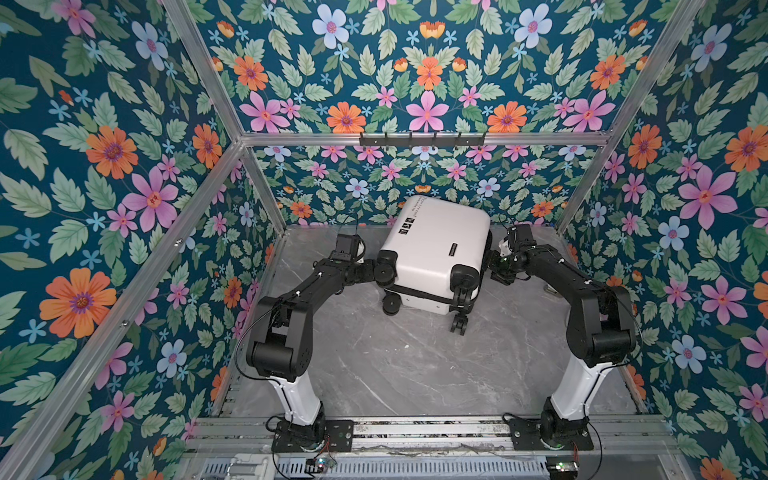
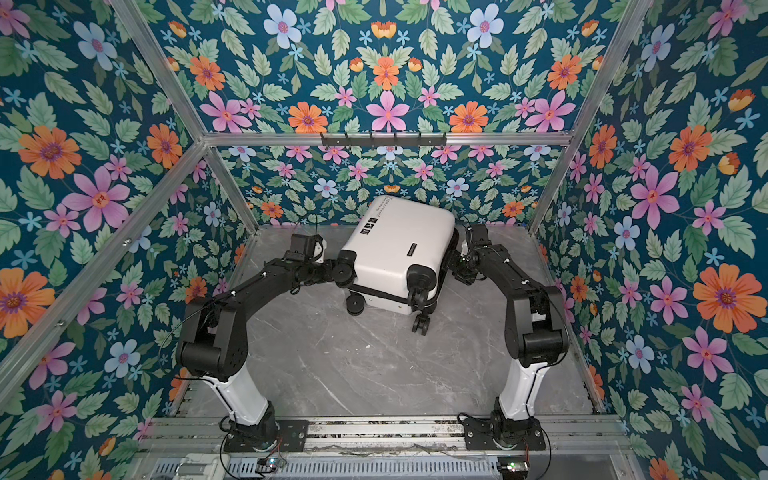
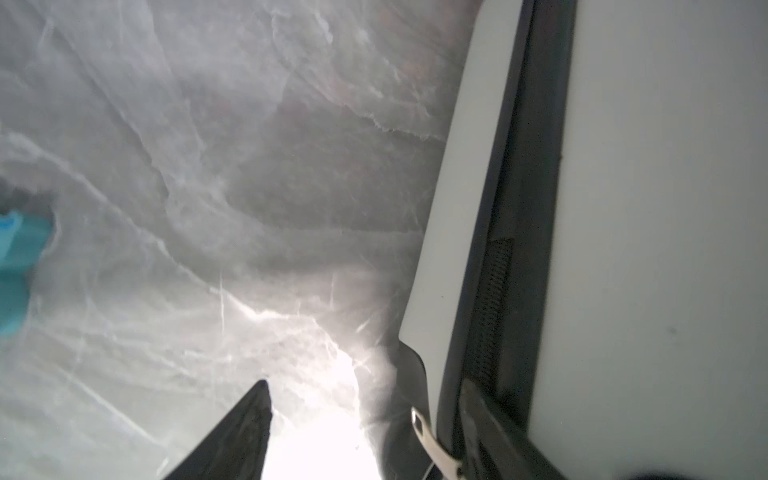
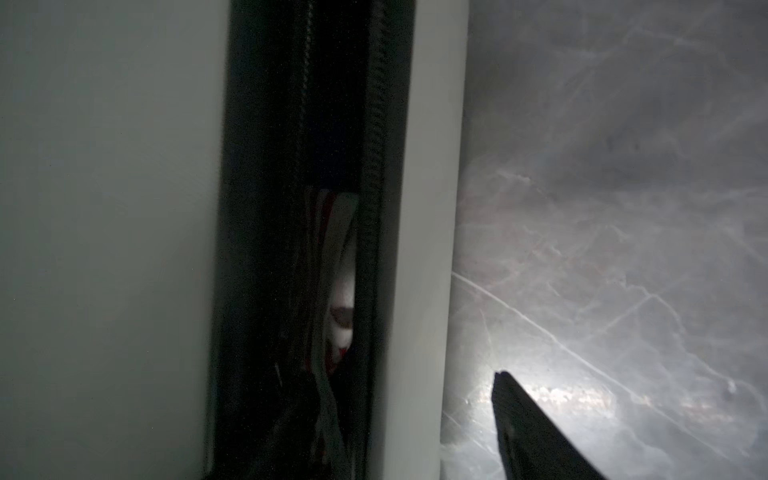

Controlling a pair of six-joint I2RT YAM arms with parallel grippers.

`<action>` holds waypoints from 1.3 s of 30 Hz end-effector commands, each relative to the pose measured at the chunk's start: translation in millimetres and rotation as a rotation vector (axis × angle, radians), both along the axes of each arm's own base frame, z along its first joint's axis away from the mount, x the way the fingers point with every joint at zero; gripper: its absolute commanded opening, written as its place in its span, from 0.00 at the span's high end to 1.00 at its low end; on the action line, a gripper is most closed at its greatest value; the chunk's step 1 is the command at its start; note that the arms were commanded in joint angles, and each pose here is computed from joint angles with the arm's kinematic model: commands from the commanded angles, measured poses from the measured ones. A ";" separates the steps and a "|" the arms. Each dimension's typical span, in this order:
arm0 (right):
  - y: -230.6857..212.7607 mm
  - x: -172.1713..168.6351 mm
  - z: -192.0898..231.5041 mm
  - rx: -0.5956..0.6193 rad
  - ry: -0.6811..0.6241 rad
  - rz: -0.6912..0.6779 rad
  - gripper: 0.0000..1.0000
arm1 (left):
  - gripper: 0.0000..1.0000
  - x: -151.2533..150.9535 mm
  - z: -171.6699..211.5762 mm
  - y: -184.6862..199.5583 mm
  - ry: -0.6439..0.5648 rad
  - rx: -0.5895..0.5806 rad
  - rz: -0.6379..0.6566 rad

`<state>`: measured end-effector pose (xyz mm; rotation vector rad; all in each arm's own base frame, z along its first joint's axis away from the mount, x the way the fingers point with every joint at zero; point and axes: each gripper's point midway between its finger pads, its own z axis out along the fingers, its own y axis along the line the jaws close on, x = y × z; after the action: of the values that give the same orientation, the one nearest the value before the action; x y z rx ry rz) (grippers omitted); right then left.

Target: Pack the luggage

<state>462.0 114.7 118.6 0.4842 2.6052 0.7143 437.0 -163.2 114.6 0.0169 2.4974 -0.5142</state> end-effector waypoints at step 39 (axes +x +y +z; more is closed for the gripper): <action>-45.1 -90.9 82.8 0.078 -0.132 0.035 0.29 | 0.41 -87.4 2.8 -4.4 -0.163 -0.236 -0.021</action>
<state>383.1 62.3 193.0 0.4629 2.4736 0.8549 337.4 -158.5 92.7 -0.0236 2.4401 -0.7064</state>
